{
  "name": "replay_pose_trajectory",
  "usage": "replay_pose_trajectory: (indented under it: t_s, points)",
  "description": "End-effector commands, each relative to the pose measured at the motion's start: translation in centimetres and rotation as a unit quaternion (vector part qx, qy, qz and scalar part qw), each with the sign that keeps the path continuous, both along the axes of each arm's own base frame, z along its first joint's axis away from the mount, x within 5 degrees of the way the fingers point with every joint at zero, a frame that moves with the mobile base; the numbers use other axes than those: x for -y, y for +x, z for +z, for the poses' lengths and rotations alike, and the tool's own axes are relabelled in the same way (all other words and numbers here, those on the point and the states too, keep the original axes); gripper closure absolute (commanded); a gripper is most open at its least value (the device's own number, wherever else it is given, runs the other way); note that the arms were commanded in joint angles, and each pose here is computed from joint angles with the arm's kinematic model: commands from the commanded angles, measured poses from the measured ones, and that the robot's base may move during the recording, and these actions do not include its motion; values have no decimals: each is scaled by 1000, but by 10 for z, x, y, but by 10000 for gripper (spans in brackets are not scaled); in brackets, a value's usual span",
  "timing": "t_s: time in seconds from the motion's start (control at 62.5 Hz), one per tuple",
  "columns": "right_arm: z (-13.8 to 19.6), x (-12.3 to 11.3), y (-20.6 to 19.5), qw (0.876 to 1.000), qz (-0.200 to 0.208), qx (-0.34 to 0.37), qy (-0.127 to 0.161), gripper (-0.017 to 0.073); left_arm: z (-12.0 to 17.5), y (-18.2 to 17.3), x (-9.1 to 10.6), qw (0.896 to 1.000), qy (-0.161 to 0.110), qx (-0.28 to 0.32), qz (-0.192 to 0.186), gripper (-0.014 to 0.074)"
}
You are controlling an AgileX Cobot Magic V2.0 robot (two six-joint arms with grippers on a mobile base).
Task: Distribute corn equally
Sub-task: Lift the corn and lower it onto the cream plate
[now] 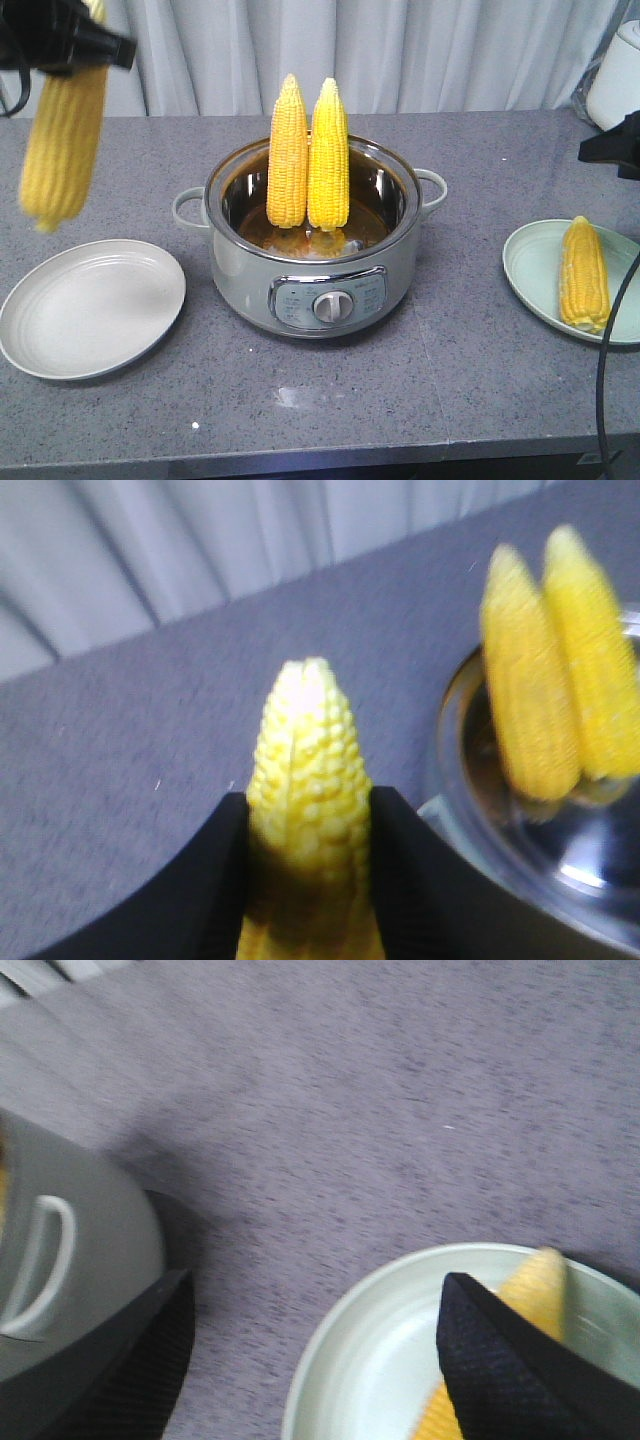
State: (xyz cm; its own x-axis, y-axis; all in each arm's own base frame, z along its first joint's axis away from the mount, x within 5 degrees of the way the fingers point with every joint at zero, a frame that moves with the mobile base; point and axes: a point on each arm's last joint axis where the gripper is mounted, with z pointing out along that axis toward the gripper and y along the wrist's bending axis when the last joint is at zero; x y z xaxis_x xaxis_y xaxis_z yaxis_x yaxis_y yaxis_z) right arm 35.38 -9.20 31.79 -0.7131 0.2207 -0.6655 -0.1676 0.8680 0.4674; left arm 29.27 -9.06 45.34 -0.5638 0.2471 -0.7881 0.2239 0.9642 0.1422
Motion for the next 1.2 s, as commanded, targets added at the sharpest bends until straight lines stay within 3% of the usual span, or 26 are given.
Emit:
replay_pose_trajectory:
  t_s: [0.0,0.176,0.464,0.991,1.183]
  points:
    - [33,-11,-6,997,17,64,36,74,-3,6,-10,999,22,-21,35,601]
    - [39,-18,-8,992,52,88,68,74,-45,34,-11,989,55,-123,60,601]
    - [39,-18,-8,992,56,86,67,74,-90,66,-12,976,76,-188,76,601]
    - [39,-18,-8,992,55,89,63,74,-119,80,-13,963,81,-243,84,596]
    - [39,-18,-8,993,53,89,63,74,-120,78,-14,960,82,-252,85,540]
